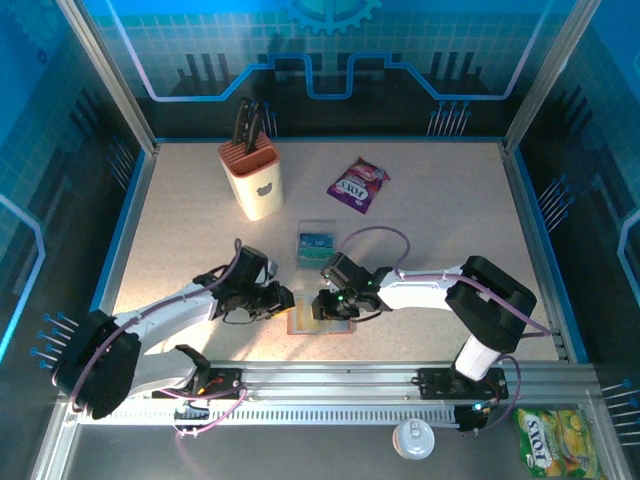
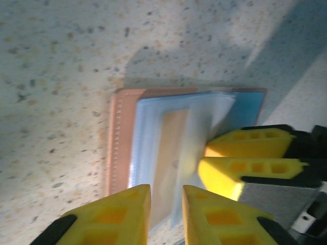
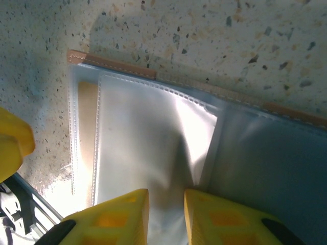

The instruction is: Take the credit cards out of the card holder

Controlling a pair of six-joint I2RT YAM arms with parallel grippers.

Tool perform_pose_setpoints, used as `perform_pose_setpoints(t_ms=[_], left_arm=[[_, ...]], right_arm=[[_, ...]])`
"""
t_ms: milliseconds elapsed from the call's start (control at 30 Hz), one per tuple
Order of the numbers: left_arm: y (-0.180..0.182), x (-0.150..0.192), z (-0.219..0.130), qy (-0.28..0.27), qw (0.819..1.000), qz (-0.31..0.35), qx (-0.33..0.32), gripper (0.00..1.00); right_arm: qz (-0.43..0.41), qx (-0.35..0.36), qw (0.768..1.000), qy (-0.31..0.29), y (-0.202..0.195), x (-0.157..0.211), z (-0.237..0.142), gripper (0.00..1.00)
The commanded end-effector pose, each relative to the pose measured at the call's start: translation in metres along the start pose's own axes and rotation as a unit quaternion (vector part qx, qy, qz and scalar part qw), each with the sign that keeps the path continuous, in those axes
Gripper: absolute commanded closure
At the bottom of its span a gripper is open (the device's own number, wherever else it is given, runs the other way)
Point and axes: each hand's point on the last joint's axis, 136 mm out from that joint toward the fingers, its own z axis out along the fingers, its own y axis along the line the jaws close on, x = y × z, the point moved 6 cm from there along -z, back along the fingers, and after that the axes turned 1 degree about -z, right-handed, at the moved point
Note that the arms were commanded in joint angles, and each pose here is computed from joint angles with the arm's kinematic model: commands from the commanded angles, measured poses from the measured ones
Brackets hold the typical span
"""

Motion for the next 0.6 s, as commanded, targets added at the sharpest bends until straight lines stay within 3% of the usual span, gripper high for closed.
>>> perform_pose_setpoints(t_ms=[0, 567], left_arm=[[-0.006, 0.001, 0.005, 0.015, 0.998, -0.030, 0.045, 0.74], [0.005, 0.001, 0.029, 0.035, 0.995, -0.068, 0.067, 0.69]], right_arm=[[0.012, 0.001, 1.000, 0.007, -0.010, 0.003, 0.000, 0.73], [0.016, -0.018, 1.000, 0.005, -0.014, 0.003, 0.001, 0.74]])
